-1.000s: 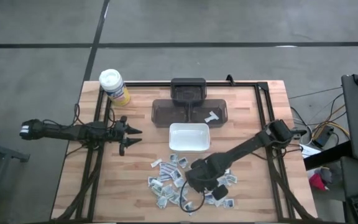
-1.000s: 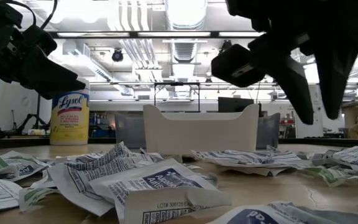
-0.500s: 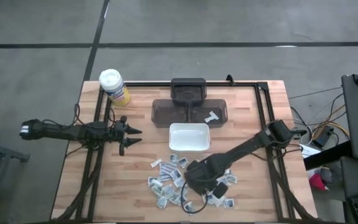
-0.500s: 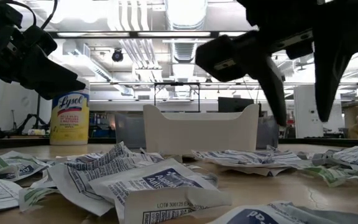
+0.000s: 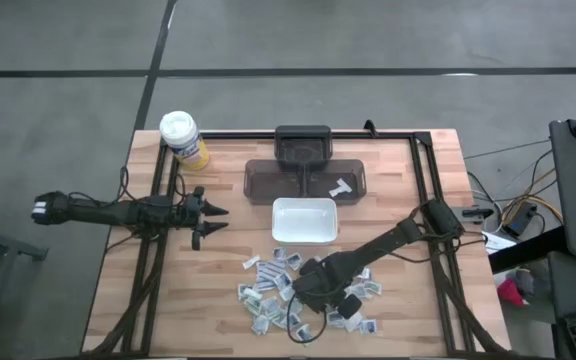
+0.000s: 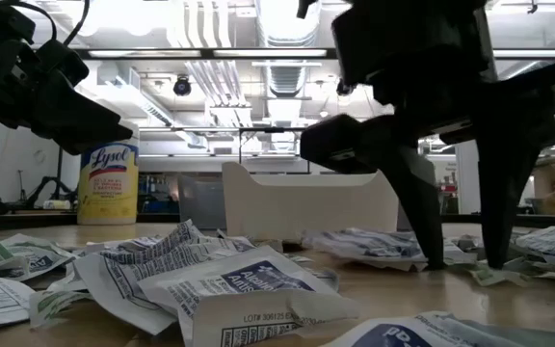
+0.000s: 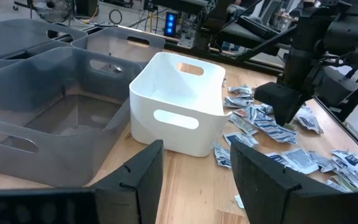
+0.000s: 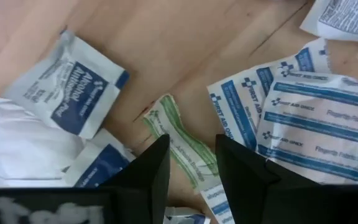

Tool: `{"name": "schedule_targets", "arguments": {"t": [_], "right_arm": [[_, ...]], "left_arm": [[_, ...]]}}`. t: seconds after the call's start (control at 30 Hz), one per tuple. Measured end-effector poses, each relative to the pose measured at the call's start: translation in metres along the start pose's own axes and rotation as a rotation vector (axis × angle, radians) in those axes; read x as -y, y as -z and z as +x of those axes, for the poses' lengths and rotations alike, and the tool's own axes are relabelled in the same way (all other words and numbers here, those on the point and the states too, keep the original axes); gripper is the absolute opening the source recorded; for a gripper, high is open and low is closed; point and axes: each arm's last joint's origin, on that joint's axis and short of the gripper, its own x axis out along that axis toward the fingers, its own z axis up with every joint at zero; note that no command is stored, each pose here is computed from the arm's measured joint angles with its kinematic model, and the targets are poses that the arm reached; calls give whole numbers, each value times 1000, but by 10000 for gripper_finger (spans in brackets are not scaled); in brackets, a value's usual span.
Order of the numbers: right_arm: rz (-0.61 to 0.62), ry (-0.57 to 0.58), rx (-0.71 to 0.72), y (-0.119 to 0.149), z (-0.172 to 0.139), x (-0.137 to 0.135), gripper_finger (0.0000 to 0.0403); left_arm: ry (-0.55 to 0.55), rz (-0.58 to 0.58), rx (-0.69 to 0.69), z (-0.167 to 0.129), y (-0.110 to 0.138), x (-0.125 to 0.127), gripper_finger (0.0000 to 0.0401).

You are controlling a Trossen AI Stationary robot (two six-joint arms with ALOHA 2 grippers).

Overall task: Pick & Place First Aid Supplies
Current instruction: Put the green bandage into the bottom right black bin

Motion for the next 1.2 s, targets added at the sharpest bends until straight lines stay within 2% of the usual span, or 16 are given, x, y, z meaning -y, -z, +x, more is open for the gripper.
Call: {"name": "schedule_targets", "arguments": {"t": [0.43,0.77,1.2], "right_arm": [[56,-2,-9,0,5,2,53],[64,-6,-17,2,2,2,14],[143,-95,-90,10,-11,-6,8]], "left_arm": [[-1,6,-3,0,0,0,183],[-1,6,-3,0,0,0,183],[-1,6,-4,0,0,0,183]]}}
